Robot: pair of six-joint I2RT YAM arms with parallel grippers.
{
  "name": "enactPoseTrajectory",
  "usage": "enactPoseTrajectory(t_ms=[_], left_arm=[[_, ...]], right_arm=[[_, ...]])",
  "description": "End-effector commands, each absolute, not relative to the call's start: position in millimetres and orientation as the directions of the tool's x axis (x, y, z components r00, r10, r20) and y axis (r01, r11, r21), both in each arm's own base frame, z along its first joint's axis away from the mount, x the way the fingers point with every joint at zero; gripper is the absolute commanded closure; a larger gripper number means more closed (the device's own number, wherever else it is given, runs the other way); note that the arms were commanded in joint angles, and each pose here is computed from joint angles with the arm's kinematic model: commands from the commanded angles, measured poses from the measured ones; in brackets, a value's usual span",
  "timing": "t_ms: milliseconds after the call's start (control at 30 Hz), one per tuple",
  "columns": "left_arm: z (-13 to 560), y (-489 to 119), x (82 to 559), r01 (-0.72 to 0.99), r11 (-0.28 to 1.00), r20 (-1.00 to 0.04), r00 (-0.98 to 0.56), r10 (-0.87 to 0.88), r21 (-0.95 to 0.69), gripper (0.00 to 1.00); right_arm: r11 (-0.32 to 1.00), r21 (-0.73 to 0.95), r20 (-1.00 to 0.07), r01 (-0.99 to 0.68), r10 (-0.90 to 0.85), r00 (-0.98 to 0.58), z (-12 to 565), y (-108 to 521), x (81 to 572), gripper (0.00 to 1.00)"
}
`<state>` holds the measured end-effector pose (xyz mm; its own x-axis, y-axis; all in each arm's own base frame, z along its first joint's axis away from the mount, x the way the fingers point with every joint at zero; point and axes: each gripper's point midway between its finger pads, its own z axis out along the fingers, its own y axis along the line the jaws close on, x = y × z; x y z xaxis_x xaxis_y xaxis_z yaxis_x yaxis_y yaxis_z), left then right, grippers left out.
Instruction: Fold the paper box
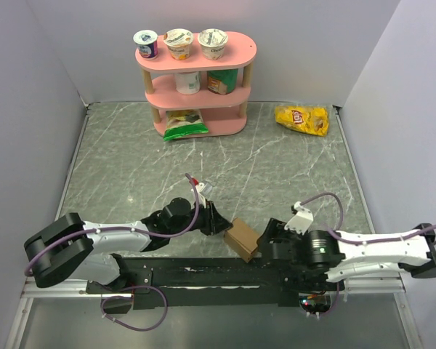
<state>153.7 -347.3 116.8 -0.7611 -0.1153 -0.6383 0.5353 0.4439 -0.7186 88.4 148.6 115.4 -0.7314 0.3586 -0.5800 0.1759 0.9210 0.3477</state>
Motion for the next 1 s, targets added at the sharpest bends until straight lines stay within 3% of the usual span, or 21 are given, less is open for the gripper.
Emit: enactPoseTrajectory(t_ms=[0,500,967], left_arm=[[67,-325,146,0.486,0.602,-0.611,-0.792,-0.003,-0.633,0.73],[69,-328,145,0.493,0.614,-0.619,-0.785,0.010,-0.616,0.73],[64,-325,147,0.479,0.635,-0.618,-0.787,0.004,-0.606,0.74]], right_arm=[[0.878,0.455,-0.490,0.153,0.389,-0.780,116,156,76,0.26],[0.861,0.489,-0.476,0.141,0.398,-0.784,111,173,76,0.30],[0.898,0.411,-0.422,0.160,0.343,-0.839,80,168,59,0.61]])
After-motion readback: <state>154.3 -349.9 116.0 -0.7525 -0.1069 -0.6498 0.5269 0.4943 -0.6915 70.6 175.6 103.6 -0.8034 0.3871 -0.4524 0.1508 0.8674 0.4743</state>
